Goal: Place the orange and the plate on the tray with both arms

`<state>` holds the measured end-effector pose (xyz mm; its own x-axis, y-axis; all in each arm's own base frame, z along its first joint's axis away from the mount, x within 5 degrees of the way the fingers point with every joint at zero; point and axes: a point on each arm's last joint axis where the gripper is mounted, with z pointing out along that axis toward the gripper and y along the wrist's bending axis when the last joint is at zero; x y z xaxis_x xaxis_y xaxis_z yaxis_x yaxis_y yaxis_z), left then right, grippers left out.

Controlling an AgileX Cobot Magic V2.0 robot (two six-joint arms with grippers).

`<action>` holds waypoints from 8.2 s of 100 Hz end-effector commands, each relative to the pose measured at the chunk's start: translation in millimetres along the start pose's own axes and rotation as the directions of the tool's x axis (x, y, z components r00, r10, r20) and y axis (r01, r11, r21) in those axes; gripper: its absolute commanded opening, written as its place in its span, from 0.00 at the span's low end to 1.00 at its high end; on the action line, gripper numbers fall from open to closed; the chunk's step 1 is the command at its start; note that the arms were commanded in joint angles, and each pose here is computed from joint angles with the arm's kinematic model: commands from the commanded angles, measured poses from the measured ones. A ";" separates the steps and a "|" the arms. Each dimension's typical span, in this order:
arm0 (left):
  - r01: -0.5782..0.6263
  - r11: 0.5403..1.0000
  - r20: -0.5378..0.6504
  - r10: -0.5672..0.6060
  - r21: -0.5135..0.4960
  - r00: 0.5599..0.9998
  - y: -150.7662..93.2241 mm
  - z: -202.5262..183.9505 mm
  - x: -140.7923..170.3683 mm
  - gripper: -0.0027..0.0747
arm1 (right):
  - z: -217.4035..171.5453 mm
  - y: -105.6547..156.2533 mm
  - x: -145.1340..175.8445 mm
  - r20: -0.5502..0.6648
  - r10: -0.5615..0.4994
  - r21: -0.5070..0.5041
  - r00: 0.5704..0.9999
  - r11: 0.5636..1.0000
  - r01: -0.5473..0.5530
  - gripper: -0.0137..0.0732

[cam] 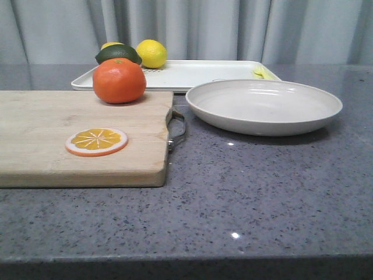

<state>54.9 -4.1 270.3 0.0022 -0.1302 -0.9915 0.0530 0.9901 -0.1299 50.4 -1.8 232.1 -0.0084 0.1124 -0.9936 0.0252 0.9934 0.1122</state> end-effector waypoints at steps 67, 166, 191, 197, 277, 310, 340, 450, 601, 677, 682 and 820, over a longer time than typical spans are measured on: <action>0.052 0.995 -0.438 -0.011 0.081 0.899 -30.8 94.4 -155.6 0.01 | 48.0 13.1 -153.3 -0.403 0.016 0.097 0.915 0.995 0.025 0.08; 0.166 0.964 -0.454 -0.055 0.207 0.889 -44.1 119.2 -152.0 0.77 | 62.9 12.3 -148.0 -0.483 0.020 0.107 0.875 0.994 0.036 0.70; 0.294 0.932 -0.639 -0.094 0.214 0.764 -47.2 175.3 -115.2 0.71 | 63.2 12.4 -148.6 -0.476 0.020 0.106 0.879 0.994 0.035 0.70; 0.318 0.919 -0.664 -0.087 0.235 0.742 -49.7 188.4 -111.0 0.71 | 63.2 12.4 -148.6 -0.476 0.020 0.106 0.879 0.994 0.035 0.70; 0.094 0.853 -0.744 0.387 0.513 0.544 -152.3 322.4 -81.8 0.71 | 63.1 10.4 -149.0 -0.475 -0.001 0.115 0.880 0.991 0.063 0.70; 0.011 0.851 -0.754 0.459 0.525 0.471 -170.3 325.4 -61.2 0.71 | 63.1 10.4 -149.0 -0.475 -0.001 0.115 0.880 0.991 0.063 0.70; -0.038 0.868 -0.767 0.457 0.495 0.450 -165.1 329.0 -57.0 0.71 | 63.1 10.3 -149.0 -0.475 -0.003 0.116 0.880 0.991 0.066 0.70; 0.048 0.865 -0.827 0.458 0.499 0.326 -171.4 329.6 -32.8 0.01 | 63.4 9.4 -149.7 -0.470 -0.014 0.120 0.883 0.990 0.080 0.70; 0.217 0.730 -0.678 0.423 0.648 0.601 -304.8 305.3 -40.9 0.01 | 64.3 9.0 -151.6 -0.450 -0.026 0.120 0.893 0.989 0.089 0.70; 0.252 0.718 -0.684 0.407 0.649 0.605 -318.4 304.6 -28.9 0.16 | 64.2 9.0 -151.6 -0.451 -0.026 0.120 0.892 0.989 0.089 0.70; 0.252 0.718 -0.684 0.407 0.649 0.605 -318.4 304.6 -28.9 0.22 | 64.2 9.0 -151.6 -0.451 -0.026 0.120 0.892 0.989 0.089 0.70; 0.226 0.726 -0.695 0.447 0.650 0.563 -318.2 309.3 -11.1 0.64 | 63.9 8.9 -151.0 -0.457 -0.024 0.122 0.889 0.989 0.090 0.70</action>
<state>355.2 -335.4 284.3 -0.7121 0.4667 -0.5245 0.6673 0.6822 -0.2989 113.0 -9.4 367.4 -0.5408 0.1066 -0.8344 0.1412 0.9894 0.0349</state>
